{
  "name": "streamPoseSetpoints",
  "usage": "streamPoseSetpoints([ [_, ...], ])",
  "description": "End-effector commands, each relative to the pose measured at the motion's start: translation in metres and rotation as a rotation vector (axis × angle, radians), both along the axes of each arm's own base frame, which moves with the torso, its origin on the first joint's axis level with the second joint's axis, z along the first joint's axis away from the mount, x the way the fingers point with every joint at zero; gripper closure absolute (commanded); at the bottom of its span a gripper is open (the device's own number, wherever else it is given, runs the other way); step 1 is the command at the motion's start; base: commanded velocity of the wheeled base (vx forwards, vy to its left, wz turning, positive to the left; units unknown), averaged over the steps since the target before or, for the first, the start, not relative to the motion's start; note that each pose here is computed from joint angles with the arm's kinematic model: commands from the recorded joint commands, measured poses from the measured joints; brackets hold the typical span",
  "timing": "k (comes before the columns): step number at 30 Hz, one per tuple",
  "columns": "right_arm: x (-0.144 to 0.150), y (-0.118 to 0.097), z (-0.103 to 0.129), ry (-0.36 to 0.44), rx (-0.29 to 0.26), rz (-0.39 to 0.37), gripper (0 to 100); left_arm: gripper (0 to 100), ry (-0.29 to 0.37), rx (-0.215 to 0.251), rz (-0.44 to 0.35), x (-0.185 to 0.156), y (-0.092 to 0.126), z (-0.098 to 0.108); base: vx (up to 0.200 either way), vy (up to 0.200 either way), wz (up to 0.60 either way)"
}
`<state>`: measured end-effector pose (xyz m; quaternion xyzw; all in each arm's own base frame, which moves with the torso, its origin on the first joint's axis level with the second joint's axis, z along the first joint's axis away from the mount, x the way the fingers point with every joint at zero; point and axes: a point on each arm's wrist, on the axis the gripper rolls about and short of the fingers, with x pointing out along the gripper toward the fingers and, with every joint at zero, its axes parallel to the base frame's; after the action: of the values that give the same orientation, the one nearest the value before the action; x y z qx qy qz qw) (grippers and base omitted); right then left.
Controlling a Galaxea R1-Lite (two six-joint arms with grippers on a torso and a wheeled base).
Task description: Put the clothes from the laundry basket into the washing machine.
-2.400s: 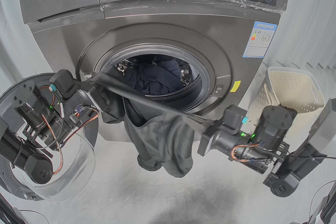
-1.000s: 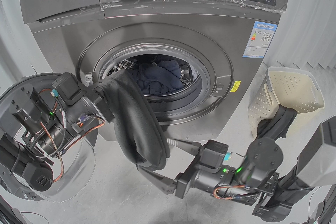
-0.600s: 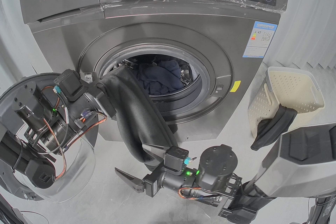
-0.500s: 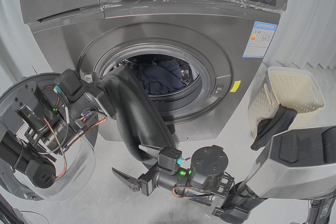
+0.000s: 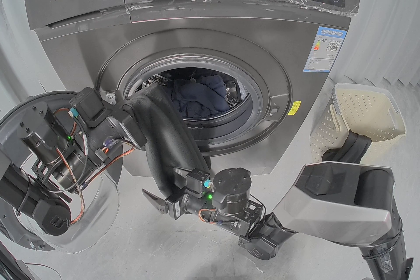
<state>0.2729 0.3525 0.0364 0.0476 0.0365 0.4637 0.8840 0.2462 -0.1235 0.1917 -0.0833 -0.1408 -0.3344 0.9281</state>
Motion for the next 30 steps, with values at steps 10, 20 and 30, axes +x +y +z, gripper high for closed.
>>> streamPoseSetpoints([
  [10, 0.038, -0.006, -0.017, -0.019, -0.008, -0.122, 100, 100, -0.002, -0.001, 0.0, 0.0, 0.0, 0.0, 0.0, 0.0, 0.0],
  [20, 0.014, -0.011, 0.007, -0.023, 0.005, -0.09, 100, 100, 0.002, -0.001, 0.015, 0.003, 0.003, -0.001, 0.0, 0.0, 0.0],
  [30, -0.031, -0.089, 0.077, -0.032, 0.011, -0.125, 100, 100, -0.002, -0.007, 0.066, 0.01, 0.017, 0.001, 0.0, 0.0, 0.0],
])
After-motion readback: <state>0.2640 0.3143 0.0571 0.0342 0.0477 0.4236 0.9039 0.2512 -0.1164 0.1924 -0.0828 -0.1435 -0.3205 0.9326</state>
